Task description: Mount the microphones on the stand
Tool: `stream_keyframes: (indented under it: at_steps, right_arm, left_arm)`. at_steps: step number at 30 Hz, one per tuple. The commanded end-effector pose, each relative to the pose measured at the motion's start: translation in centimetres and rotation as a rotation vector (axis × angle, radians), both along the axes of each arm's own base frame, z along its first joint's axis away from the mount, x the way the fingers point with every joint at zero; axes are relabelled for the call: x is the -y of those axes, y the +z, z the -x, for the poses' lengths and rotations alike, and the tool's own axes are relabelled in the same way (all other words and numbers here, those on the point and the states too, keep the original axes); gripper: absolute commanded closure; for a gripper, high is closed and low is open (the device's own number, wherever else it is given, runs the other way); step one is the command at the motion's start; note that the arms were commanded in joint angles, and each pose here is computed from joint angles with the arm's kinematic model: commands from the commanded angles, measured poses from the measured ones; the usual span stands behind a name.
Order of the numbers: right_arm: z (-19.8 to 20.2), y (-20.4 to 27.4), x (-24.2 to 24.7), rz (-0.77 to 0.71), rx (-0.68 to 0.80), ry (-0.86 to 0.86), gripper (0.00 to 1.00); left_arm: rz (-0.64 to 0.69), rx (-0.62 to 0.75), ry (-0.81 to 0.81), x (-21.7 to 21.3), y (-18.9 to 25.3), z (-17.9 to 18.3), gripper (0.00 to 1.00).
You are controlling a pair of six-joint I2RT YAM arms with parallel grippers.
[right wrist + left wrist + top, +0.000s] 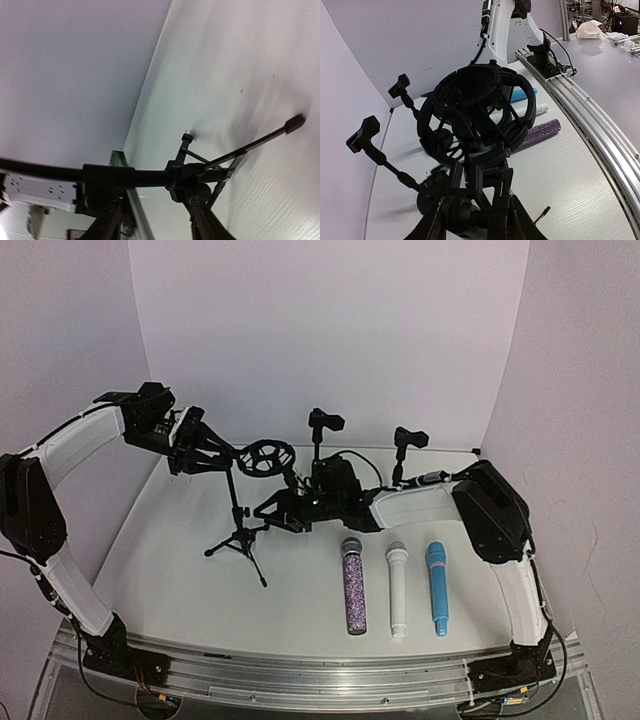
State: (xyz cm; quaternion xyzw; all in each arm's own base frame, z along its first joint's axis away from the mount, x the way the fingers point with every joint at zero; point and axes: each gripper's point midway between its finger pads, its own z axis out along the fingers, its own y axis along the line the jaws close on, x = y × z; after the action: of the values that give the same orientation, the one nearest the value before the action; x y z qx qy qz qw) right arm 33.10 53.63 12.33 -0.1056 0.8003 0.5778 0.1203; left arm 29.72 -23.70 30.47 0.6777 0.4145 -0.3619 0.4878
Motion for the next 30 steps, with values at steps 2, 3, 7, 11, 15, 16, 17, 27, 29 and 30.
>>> stream_keyframes:
  at_steps: [2, 3, 7, 11, 15, 16, 17, 27, 29, 30]
  right_arm:
    - [0.0, 7.1, 2.1, 0.001, 0.643, 0.074, 0.50]
    - [0.2, 6.8, 2.1, 0.019, 0.732, 0.104, 0.49]
    - [1.7, 5.9, 1.3, 0.062, 1.106, 0.246, 0.47]
    - [2.8, 5.0, 0.3, 0.055, 1.385, 0.359, 0.46]
    - [1.9, 4.5, -0.6, 0.084, 1.504, 0.372, 0.46]
    - [1.9, 4.6, -0.9, 0.079, 1.516, 0.374, 0.46]
    - [1.9, 4.6, -1.2, 0.075, 1.526, 0.378, 0.46]
    - [3.3, 3.9, -2.7, 0.025, 1.516, 0.399, 0.60]
    - [3.3, 4.3, -2.7, 0.017, 1.515, 0.381, 0.64]
    - [3.3, 4.3, -2.6, 0.018, 1.517, 0.376, 0.66]
  left_arm:
    - [0.029, 0.052, -0.018, -0.1, 1.4, 0.7, 1.00]
    - [0.029, 0.049, -0.018, -0.1, 1.4, 0.7, 1.00]
    - [0.029, 0.039, -0.022, -0.1, 1.4, 0.8, 1.00]
    - [0.031, 0.033, -0.027, -0.2, 1.4, 0.9, 1.00]
    - [0.032, 0.032, -0.029, -0.1, 1.3, 0.9, 1.00]
    - [0.032, 0.032, -0.030, -0.1, 1.4, 0.9, 1.00]
    - [0.032, 0.033, -0.030, -0.1, 1.4, 0.9, 1.00]
    - [0.028, 0.029, -0.030, -0.1, 1.2, 0.7, 1.00]
    - [0.028, 0.028, -0.031, -0.1, 1.1, 0.7, 1.00]
    - [0.027, 0.029, -0.031, -0.1, 1.1, 0.7, 1.00]
